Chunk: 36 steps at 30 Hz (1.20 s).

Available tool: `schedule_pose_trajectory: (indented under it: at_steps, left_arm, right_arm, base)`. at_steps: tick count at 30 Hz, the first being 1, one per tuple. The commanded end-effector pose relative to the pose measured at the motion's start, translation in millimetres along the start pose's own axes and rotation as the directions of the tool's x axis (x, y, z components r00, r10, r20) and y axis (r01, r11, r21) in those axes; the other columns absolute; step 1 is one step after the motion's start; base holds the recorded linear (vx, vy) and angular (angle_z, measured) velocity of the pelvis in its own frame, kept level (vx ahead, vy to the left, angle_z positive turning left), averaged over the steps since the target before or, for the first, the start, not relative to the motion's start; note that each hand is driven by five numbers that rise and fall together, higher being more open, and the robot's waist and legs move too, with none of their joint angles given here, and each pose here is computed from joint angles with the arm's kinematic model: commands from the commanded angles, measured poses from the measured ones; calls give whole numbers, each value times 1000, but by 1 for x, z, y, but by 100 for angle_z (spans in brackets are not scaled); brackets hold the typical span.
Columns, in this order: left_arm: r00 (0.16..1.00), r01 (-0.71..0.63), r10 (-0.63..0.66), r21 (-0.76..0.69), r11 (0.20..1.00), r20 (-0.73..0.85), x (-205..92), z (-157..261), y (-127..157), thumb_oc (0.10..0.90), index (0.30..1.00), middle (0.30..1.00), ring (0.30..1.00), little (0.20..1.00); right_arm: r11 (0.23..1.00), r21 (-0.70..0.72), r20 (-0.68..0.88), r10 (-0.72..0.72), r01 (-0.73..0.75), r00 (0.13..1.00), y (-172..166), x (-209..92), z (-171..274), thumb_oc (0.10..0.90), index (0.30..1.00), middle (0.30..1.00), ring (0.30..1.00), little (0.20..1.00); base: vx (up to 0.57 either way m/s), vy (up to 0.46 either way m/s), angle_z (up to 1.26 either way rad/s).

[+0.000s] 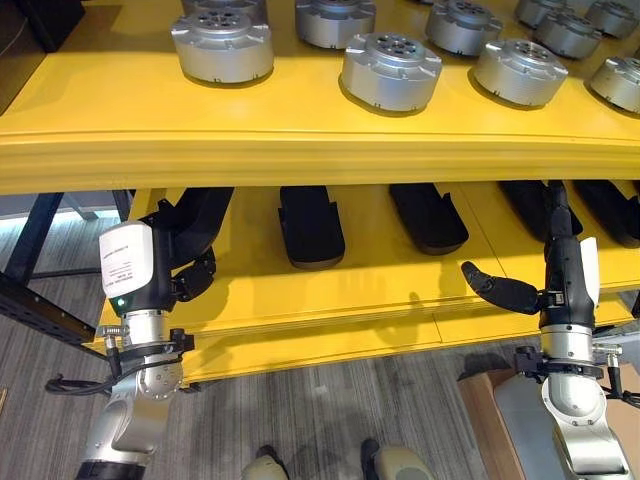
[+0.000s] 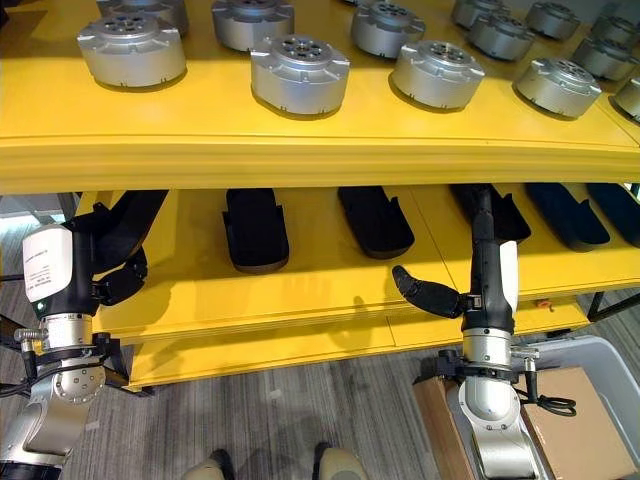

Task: Move parts from the plastic box to the shelf.

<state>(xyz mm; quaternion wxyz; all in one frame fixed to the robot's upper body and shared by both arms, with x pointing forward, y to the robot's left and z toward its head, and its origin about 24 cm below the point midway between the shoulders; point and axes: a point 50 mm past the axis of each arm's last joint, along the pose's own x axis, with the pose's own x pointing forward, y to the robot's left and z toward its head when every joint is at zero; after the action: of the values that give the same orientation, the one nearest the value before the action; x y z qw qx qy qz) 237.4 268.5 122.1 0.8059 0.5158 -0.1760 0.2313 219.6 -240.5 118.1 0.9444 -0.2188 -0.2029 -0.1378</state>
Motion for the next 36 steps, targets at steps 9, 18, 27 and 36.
schedule_pose_trajectory:
  at_steps: [9,18,27,36]
  left_arm:
    - [945,-218,239,-116,969,222,24,42,37,400,300,300,300,300]
    - [945,-187,216,-136,973,246,23,47,33,400,300,300,300,300]
    - [950,-197,208,-71,978,231,22,35,40,400,300,300,300,300]
    - [952,-222,223,-28,975,211,30,31,40,400,300,300,300,300]
  right_arm:
    - [998,15,285,-62,60,957,-19,23,46,900,1000,1000,1000,1000]
    - [995,28,276,-101,97,956,-18,21,45,900,1000,1000,1000,1000]
    - [997,27,225,-81,77,971,-11,21,37,900,1000,1000,1000,1000]
    - [997,20,206,-79,77,975,-11,19,34,900,1000,1000,1000,1000]
  base:
    - [-18,-93,30]
    - [46,214,-5]
    - [41,113,-28]
    - [12,6,-6]
